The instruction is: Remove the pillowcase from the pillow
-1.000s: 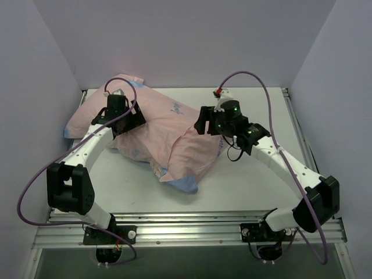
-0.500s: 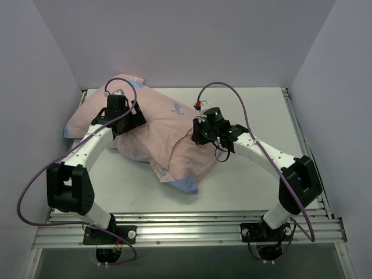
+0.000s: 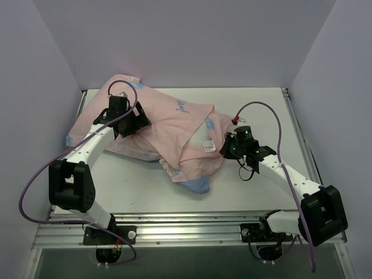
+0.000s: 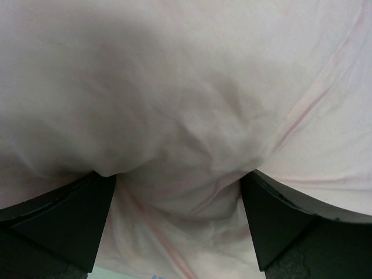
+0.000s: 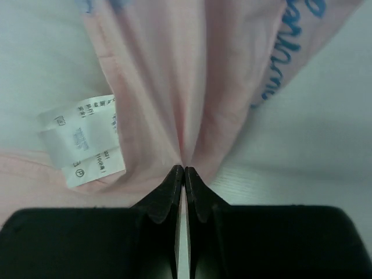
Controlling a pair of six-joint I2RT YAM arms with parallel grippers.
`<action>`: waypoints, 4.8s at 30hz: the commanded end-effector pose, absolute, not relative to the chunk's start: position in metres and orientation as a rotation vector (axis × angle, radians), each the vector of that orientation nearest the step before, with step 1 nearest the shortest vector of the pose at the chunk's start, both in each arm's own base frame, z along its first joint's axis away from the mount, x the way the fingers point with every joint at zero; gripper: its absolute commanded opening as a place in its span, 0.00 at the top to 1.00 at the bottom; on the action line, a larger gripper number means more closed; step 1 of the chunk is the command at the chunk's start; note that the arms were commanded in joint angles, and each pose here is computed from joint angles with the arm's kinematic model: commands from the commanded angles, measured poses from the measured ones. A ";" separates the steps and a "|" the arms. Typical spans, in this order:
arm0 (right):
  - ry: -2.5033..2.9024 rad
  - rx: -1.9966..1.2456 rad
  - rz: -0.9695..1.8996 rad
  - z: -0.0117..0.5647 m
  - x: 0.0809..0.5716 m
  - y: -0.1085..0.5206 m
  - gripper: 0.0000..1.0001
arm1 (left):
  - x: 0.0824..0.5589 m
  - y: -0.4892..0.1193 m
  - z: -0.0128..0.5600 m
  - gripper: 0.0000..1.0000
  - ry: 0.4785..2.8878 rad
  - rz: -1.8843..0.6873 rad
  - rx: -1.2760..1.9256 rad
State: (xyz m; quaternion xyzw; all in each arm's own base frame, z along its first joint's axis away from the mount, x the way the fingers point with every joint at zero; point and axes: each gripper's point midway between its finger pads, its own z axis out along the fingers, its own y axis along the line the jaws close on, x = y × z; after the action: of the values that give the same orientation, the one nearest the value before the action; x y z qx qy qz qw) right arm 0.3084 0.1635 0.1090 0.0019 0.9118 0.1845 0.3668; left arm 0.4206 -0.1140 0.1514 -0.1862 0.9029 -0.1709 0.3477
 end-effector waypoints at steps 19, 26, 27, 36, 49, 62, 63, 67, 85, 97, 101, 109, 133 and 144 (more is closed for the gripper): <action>2.201 0.026 0.458 0.212 0.375 0.163 0.34 | 0.395 -0.189 0.254 0.04 2.138 -0.439 0.115; 2.205 -0.010 0.468 0.192 0.417 0.185 0.29 | 0.393 -0.257 0.286 0.05 2.033 -0.399 0.380; 2.221 -0.021 0.453 0.181 0.423 0.186 0.29 | 0.390 -0.270 0.292 0.05 2.014 -0.410 0.418; 2.241 0.004 0.439 0.136 0.445 0.190 0.44 | 0.402 -0.337 0.251 0.06 2.066 -0.455 0.521; 2.268 0.113 0.364 0.110 0.431 0.158 0.82 | 0.399 -0.323 0.128 0.51 2.318 -0.258 0.442; 2.216 0.390 0.285 0.113 0.445 0.070 1.00 | 0.330 -0.245 0.128 0.98 2.363 -0.343 0.394; 2.205 0.396 0.286 0.117 0.449 0.069 1.00 | 0.326 -0.244 0.130 0.98 2.353 -0.358 0.416; 2.201 0.436 0.299 0.117 0.457 0.065 1.00 | 0.305 -0.248 0.147 0.98 2.291 -0.498 0.473; 2.149 0.566 0.392 0.126 0.495 0.058 1.00 | 0.267 -0.236 0.159 0.98 2.235 -0.596 0.597; 2.301 0.507 0.448 0.070 0.474 0.081 1.00 | 0.258 -0.224 0.184 0.98 2.136 -0.706 0.490; 2.336 0.357 0.535 0.074 0.454 0.118 1.00 | 0.290 -0.237 0.202 0.98 2.072 -0.727 0.357; 2.248 0.240 0.443 0.145 0.422 0.134 0.63 | 0.359 -0.284 0.218 0.98 2.029 -0.791 0.258; 2.297 0.210 0.473 0.160 0.353 0.250 0.40 | 0.403 -0.317 0.185 0.98 2.140 -0.779 0.152; 2.389 0.187 0.344 0.118 0.318 0.217 0.93 | 0.416 -0.296 0.185 0.98 2.163 -0.699 0.100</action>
State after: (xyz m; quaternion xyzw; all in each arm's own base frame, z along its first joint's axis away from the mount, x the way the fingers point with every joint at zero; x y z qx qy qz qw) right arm 0.3404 0.2512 0.1382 0.0692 0.9071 0.1910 0.3685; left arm 0.3955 -0.3121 0.1755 0.0606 0.8625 -0.3037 0.4003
